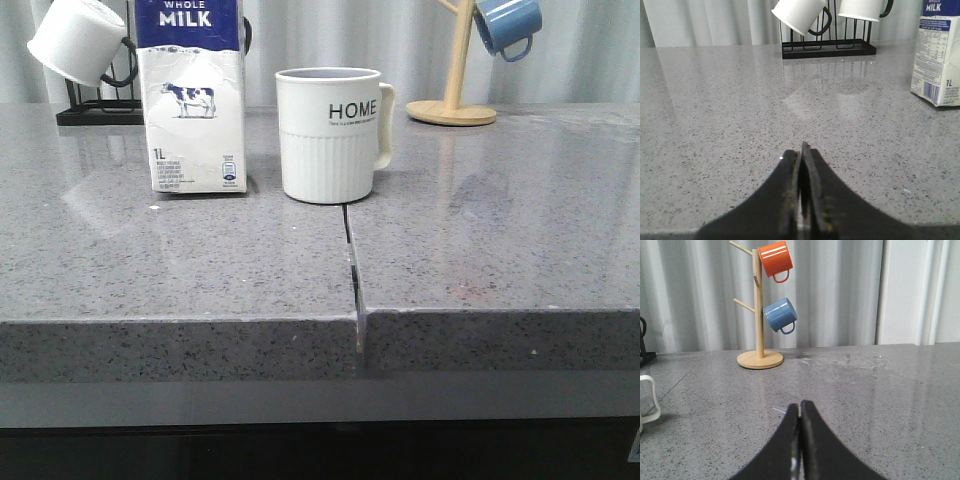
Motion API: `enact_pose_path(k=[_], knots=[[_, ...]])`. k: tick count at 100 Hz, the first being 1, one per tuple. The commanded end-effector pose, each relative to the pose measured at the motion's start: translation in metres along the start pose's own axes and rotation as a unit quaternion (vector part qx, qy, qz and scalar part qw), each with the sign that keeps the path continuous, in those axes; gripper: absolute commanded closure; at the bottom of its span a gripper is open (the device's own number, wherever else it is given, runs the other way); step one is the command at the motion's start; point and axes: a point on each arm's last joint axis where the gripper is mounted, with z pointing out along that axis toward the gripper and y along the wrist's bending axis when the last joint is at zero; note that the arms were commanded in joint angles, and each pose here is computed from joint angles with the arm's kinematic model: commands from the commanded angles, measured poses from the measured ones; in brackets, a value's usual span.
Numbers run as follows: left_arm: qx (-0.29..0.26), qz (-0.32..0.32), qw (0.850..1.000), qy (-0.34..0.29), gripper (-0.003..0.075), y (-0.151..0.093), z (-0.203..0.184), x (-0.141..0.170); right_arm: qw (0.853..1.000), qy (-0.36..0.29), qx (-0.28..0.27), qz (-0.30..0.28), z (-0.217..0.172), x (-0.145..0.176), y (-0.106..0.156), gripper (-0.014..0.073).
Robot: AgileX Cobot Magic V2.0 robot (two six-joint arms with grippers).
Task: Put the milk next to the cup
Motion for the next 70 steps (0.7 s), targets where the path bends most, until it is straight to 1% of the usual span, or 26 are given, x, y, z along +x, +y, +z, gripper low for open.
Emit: enact_pose_path(k=[1, 53, 58, 65, 70], knots=[[-0.001, -0.004, 0.999, -0.034, 0.0741, 0.0, 0.0, 0.005, 0.999, -0.046, -0.001, -0.005, -0.001, -0.015, 0.001, 0.0661], [-0.001, -0.004, 0.999, -0.034, 0.0741, 0.0, 0.0, 0.005, 0.999, -0.051, -0.002, -0.006, 0.0, -0.013, 0.001, 0.0661], [-0.001, -0.004, 0.999, -0.034, 0.0741, 0.0, 0.0, 0.005, 0.998, -0.059, -0.004, -0.006, 0.001, -0.007, 0.001, 0.0661], [-0.001, -0.004, 0.999, -0.034, 0.0741, 0.0, 0.0, 0.005, 0.998, -0.068, -0.007, 0.014, 0.003, 0.005, 0.001, 0.0661], [-0.001, -0.004, 0.999, -0.034, 0.0741, 0.0, 0.0, 0.005, 0.998, -0.061, -0.01, 0.02, 0.004, 0.019, 0.0, 0.0661]])
